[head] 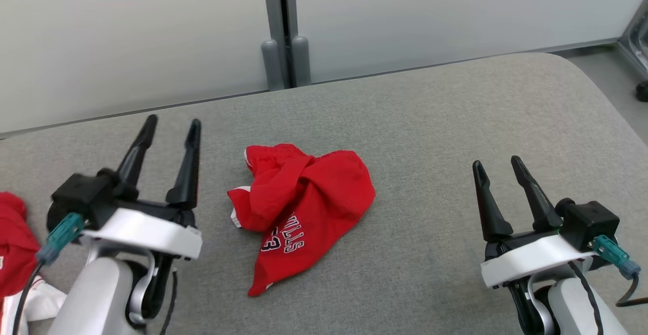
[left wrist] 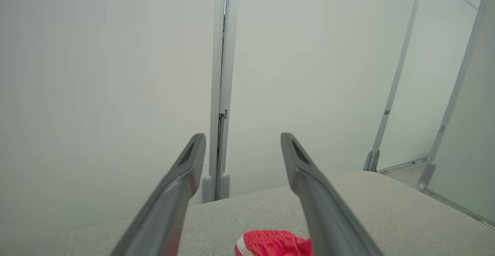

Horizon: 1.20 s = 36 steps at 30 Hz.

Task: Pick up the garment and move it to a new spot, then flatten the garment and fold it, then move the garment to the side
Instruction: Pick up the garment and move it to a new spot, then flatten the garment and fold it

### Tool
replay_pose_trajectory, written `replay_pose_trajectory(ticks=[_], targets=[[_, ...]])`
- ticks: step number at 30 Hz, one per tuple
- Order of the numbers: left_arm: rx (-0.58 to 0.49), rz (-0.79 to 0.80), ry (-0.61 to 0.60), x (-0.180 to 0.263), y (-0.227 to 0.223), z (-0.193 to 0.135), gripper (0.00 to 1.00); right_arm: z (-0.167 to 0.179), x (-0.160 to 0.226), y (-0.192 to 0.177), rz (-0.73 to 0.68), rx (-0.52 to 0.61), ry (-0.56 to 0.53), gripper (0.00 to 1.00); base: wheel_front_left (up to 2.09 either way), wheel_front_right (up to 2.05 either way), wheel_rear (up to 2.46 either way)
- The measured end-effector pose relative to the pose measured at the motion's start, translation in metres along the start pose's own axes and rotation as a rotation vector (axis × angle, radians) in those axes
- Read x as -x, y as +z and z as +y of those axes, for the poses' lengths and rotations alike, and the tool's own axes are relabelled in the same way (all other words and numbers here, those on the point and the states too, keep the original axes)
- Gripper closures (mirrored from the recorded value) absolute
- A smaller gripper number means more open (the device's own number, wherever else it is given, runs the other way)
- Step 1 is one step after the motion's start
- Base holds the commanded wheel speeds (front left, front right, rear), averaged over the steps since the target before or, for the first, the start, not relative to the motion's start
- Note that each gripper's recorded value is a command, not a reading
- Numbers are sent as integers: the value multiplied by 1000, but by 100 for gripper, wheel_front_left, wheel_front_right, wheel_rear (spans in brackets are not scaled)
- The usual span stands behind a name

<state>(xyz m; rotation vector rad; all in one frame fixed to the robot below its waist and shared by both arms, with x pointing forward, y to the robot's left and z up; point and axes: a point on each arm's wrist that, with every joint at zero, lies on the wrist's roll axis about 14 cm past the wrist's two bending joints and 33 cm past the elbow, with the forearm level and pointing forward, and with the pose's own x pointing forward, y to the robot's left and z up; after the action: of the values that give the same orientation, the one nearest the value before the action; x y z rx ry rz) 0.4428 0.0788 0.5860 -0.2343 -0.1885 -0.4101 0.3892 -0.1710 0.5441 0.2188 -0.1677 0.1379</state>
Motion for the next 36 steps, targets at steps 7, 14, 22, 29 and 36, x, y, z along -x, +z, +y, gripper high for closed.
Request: replay_pose_trajectory(ticks=[7,14,22,29,36], targets=[[-68,-8,194,45,-3,46,0,4,4,-6,13,-13,6,0,0,0,0],[-16,21,364,90,-22,68,0,2,13,-9,18,-23,-12,0,0,0,0],[9,19,400,106,-28,66,0,4,13,-12,24,-26,-9,0,0,0,0],[-3,27,378,107,-32,63,0,8,14,-17,40,-27,3,0,0,0,0],[-9,16,370,105,-30,63,0,9,11,-16,38,-23,9,0,0,0,0]])
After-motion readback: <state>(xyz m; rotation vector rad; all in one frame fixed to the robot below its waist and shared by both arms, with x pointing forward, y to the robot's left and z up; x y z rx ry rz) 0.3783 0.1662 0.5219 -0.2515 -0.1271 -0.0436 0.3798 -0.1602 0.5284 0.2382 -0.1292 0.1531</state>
